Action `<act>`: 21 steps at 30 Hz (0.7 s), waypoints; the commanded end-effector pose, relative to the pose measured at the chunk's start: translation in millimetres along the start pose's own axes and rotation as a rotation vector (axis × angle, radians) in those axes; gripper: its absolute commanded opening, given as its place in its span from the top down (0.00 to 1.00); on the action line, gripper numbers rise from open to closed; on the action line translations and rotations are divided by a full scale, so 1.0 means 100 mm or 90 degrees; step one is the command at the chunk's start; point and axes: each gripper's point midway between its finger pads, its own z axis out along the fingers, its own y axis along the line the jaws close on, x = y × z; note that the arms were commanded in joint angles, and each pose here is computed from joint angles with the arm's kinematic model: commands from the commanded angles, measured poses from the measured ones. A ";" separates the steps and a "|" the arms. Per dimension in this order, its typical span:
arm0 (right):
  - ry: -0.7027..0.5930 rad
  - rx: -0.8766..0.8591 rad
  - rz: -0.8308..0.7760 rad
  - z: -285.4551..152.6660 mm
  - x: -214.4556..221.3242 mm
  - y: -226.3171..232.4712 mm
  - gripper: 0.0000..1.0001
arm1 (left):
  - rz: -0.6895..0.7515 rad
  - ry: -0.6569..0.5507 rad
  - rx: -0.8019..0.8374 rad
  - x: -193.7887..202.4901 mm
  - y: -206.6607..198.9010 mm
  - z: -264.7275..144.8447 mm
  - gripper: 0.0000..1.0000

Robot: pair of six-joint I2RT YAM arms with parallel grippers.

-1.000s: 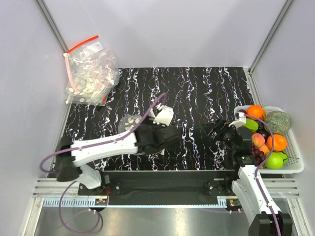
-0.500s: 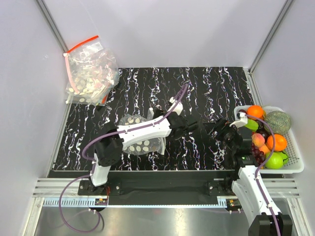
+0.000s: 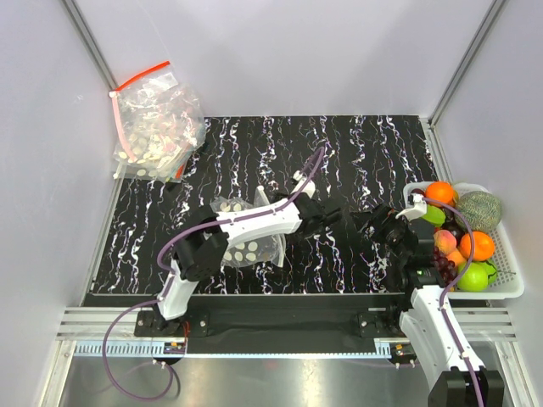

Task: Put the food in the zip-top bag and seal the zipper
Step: Pick up the zipper food storage bag at the center of the board.

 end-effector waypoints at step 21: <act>-0.017 -0.065 -0.024 0.00 -0.16 0.25 0.00 | -0.051 -0.039 0.165 0.01 0.16 -0.20 1.00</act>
